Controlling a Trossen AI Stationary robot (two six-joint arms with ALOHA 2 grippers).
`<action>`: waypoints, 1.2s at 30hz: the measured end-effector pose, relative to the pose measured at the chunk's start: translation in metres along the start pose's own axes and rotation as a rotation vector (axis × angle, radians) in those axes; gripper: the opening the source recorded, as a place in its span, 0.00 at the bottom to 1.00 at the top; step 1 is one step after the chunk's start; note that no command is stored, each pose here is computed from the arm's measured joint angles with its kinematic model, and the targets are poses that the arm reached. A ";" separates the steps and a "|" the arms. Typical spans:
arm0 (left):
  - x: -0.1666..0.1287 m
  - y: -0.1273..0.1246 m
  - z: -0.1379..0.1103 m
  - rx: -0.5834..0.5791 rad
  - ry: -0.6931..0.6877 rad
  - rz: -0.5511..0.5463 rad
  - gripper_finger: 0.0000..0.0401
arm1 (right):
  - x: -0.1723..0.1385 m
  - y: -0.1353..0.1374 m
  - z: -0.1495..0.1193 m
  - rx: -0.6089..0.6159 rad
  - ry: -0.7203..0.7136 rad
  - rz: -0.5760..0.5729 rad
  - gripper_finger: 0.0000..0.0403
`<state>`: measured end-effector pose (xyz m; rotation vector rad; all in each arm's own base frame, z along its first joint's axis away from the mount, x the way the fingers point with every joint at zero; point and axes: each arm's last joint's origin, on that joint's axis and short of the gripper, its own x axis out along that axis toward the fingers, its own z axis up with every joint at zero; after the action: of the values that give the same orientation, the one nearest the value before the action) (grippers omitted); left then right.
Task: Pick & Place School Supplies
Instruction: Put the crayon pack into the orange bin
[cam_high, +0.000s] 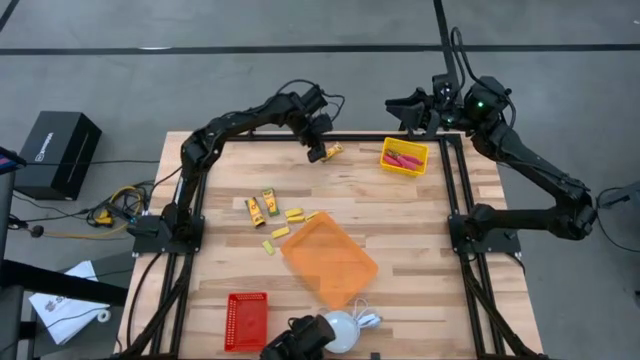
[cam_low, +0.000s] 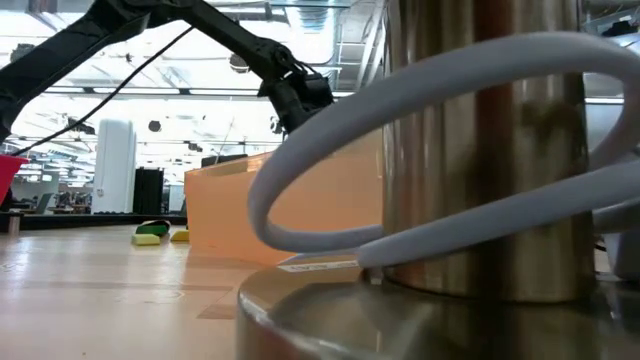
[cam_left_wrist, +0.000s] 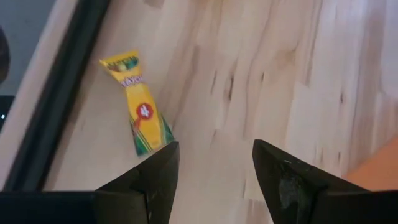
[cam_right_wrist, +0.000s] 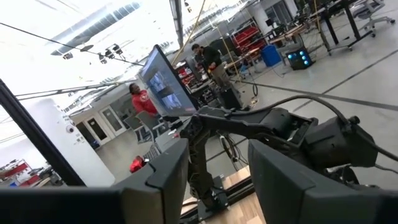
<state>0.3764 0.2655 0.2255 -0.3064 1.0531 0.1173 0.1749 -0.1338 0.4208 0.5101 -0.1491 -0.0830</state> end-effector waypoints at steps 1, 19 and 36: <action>0.000 -0.001 -0.002 0.004 0.017 -0.005 0.50 | 0.000 0.000 0.000 0.000 0.000 0.000 0.39; -0.002 0.001 -0.008 0.167 0.103 0.160 0.47 | 0.000 0.000 0.000 -0.005 -0.001 0.001 0.37; 0.024 0.001 -0.006 0.071 0.045 0.028 0.56 | 0.000 0.000 0.000 0.001 0.002 -0.001 0.38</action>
<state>0.3827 0.2633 0.2018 -0.2310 1.1043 0.0976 0.1749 -0.1337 0.4206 0.5111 -0.1474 -0.0831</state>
